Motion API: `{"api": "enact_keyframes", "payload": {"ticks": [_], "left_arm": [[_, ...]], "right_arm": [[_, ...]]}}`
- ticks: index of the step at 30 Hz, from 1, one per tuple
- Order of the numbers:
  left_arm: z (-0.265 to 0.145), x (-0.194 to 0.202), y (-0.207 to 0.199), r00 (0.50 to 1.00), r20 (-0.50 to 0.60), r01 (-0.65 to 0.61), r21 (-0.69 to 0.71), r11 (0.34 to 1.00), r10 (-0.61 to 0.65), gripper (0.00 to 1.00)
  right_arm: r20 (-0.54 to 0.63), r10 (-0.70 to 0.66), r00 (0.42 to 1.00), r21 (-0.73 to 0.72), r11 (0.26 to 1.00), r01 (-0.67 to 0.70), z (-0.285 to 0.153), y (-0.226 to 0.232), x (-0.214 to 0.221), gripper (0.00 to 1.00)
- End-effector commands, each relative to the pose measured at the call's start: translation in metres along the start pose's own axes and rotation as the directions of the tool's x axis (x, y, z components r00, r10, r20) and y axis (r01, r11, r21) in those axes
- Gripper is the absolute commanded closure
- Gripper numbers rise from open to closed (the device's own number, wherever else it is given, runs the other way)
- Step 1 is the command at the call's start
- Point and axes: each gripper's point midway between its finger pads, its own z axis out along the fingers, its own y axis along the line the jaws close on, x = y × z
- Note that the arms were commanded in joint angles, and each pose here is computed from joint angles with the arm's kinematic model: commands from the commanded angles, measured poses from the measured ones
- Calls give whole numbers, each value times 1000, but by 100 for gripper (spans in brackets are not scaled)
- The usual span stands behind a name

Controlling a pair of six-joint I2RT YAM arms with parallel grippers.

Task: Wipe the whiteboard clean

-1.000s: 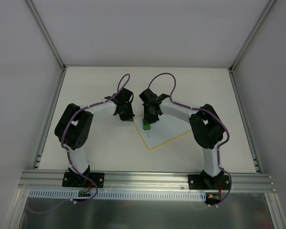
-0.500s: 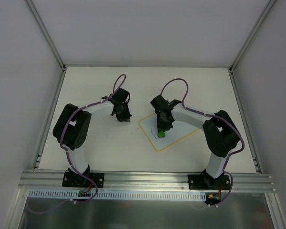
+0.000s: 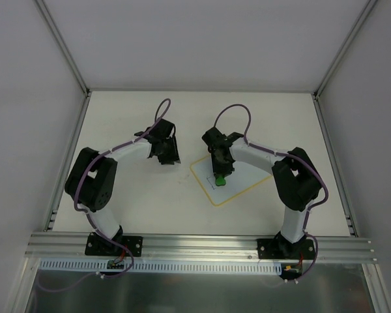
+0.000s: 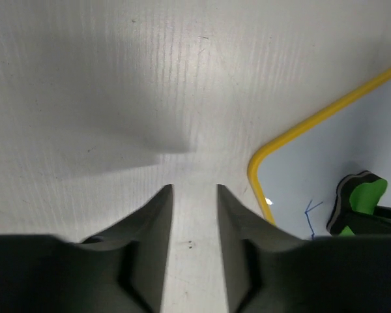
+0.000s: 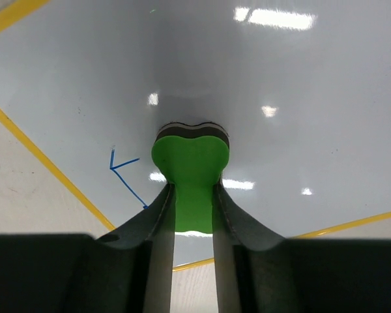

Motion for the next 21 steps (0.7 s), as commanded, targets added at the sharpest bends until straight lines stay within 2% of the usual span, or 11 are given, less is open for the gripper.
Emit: {"api": "enact_keyframes", "payload": {"ticks": [1, 3, 4, 5, 8, 10, 13, 14, 16, 20, 21], "left_arm": [[-23, -9, -9, 998, 60, -35, 41, 999, 32, 61], [-29, -10, -9, 997, 73, -34, 47, 998, 31, 48], [-34, -11, -9, 996, 85, -35, 51, 998, 31, 43], [-36, -11, -9, 995, 91, -31, 53, 998, 26, 30], [-44, -10, -12, 994, 107, -30, 65, 997, 23, 17], [-49, -9, -15, 993, 115, -25, 77, 997, 16, 8], [-54, -2, -24, 993, 114, -22, 94, 995, 11, 5], [-55, 0, -27, 994, 111, -13, 99, 995, 2, 5], [-57, 6, -34, 994, 107, -15, 112, 994, 3, 5], [-58, 15, -42, 995, 103, -11, 118, 993, -1, 1], [-58, 15, -42, 995, 102, -11, 118, 993, -1, 1]], "right_arm": [[59, -16, 998, -10, 1000, 16, -15, 5, -15, 71], [67, -6, 998, -20, 1000, 7, -19, 6, -17, 64], [85, -4, 996, -28, 1000, 6, -25, 6, -20, 52], [94, 1, 996, -32, 999, 2, -29, 5, -22, 45], [132, 23, 991, -64, 998, -14, -46, -1, -31, 25], [150, 36, 988, -76, 997, -25, -54, -9, -36, 18], [191, 65, 979, -54, 997, -56, -64, -47, -49, 17], [187, 93, 978, -32, 996, -89, -62, -72, -53, 18], [196, 51, 979, -24, 999, -47, -61, -97, -60, 18], [143, 169, 975, -58, 985, -162, -44, -159, -69, 19], [134, 180, 974, -106, 980, -167, -44, -159, -74, 20]]}}
